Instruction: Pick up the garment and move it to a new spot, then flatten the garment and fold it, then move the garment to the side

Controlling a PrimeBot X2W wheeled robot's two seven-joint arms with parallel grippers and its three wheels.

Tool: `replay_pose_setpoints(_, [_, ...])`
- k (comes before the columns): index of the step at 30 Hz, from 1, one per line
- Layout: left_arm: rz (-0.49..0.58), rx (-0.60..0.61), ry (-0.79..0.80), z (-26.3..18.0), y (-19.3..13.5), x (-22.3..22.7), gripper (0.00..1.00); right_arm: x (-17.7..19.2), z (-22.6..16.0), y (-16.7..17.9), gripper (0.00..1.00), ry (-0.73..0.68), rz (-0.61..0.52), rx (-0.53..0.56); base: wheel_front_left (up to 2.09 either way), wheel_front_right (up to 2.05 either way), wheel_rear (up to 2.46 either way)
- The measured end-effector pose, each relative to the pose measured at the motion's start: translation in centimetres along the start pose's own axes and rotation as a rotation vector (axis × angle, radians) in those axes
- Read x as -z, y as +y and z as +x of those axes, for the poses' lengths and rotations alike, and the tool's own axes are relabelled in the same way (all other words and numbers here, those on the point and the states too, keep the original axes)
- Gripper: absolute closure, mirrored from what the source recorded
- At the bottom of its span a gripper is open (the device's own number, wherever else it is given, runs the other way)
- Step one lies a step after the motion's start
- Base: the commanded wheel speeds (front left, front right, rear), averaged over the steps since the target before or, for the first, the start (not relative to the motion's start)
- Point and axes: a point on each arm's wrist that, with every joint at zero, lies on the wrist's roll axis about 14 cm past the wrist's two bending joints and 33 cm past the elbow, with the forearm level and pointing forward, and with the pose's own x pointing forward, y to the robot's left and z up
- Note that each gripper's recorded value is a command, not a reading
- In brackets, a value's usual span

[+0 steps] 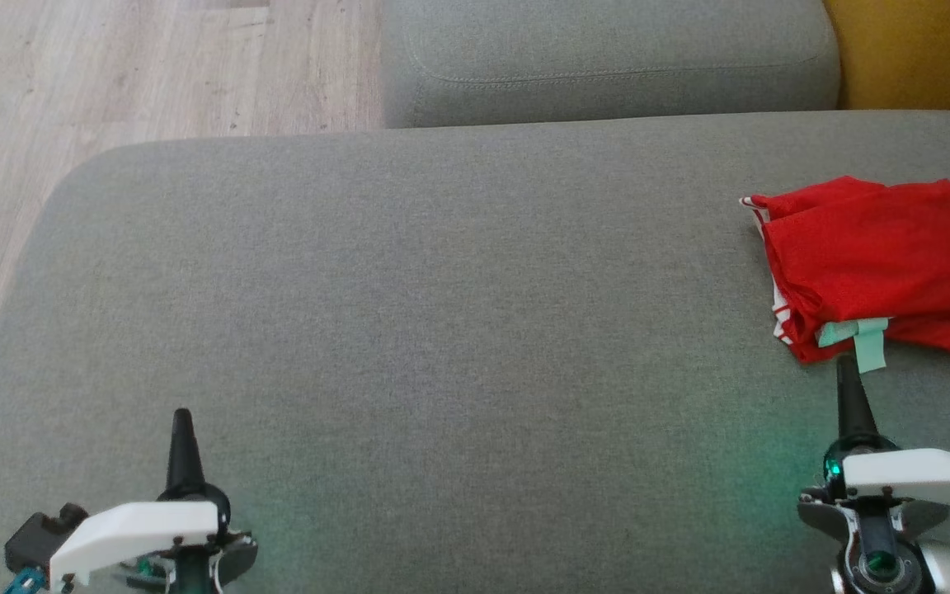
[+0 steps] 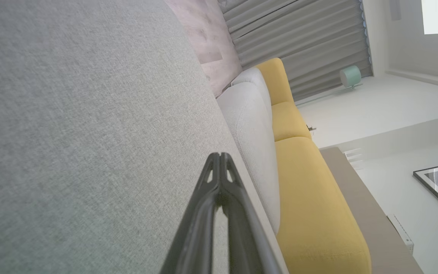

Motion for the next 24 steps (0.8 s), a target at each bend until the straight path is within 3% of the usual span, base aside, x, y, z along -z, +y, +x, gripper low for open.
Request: replay_pose_setpoints(24, [-0.216,0.016,-0.001,0.1,-0.2,-1.0,1.0,-1.3,-0.2,0.1,1.0,-0.02,0.255,-0.013,0.0,0.0,0.0])
